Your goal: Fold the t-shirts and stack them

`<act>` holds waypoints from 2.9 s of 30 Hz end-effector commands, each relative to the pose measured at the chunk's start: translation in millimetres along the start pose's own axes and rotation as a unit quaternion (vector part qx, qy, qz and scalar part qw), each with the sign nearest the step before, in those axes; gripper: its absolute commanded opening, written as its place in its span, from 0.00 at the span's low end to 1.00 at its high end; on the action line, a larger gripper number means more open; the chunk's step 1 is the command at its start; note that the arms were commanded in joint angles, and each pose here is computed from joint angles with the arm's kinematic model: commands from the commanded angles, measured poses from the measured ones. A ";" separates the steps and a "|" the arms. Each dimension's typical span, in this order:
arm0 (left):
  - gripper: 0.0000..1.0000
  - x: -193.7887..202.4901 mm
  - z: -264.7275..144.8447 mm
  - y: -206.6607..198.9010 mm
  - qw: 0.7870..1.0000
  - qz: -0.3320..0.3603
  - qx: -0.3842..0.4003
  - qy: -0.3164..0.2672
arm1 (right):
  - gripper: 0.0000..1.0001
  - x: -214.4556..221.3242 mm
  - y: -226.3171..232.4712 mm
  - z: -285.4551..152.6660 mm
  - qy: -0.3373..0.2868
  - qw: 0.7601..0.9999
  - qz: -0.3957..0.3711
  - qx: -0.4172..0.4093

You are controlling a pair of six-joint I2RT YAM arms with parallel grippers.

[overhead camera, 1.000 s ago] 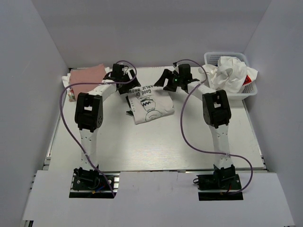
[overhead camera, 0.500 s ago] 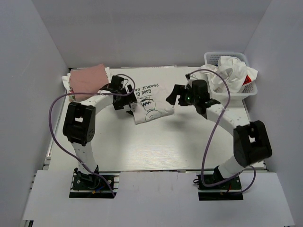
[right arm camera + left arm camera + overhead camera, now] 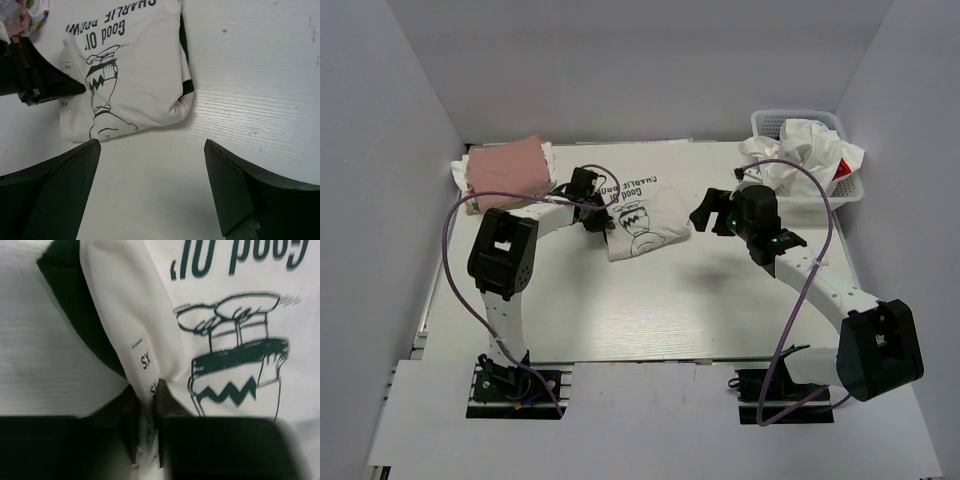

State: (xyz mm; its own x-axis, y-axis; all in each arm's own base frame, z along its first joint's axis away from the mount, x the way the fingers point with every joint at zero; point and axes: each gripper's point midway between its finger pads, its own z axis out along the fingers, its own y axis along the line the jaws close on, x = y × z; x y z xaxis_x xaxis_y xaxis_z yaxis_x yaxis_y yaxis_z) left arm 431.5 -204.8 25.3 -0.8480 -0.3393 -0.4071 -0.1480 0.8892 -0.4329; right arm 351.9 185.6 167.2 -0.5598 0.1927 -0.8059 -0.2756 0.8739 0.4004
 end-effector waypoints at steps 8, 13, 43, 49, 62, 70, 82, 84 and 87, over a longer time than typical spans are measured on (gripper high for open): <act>0.00 -63.8 -8.9 -8.4 0.989 0.095 -0.081 -0.081 | 0.90 -3.5 -35.6 -1.6 -0.021 0.996 -0.021 0.089; 0.00 -119.0 -60.5 -11.2 0.961 0.206 -0.110 -0.147 | 0.90 -7.8 -50.4 -6.1 -0.033 0.991 -0.032 0.129; 0.00 -331.2 -250.0 34.6 0.849 0.277 -0.270 -0.359 | 0.90 16.2 -94.3 15.2 0.028 0.969 -0.032 0.244; 0.00 -324.4 -210.1 91.4 0.877 0.235 -0.268 -0.323 | 0.90 17.2 -96.2 16.5 0.035 0.967 -0.035 0.249; 0.00 -330.2 -162.6 225.9 0.895 0.150 -0.331 -0.260 | 0.90 21.1 -95.5 22.7 0.052 0.966 -0.036 0.250; 0.00 -332.7 -167.7 251.0 0.902 0.128 -0.325 -0.255 | 0.90 24.8 -93.4 27.4 0.064 0.967 -0.036 0.242; 0.19 -331.6 -193.3 262.0 0.906 0.087 -0.324 -0.259 | 0.90 29.4 -91.1 31.5 0.075 0.969 -0.034 0.235; 0.50 -326.3 -190.2 261.5 0.911 0.082 -0.319 -0.249 | 0.90 30.4 -92.2 31.3 0.078 0.968 -0.034 0.236; 1.00 -324.6 -195.9 269.0 0.909 0.048 -0.332 -0.248 | 0.90 28.9 -91.5 31.2 0.080 0.968 -0.034 0.237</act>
State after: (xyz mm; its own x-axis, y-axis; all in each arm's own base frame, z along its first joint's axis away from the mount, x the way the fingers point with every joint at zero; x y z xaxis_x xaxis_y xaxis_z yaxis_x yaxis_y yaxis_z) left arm 572.5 193.7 156.4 -0.6383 -0.1517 -0.7547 -0.4256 0.8865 0.1818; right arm 374.3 119.4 77.6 -0.6998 0.0749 -0.7104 0.0511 0.9972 0.0549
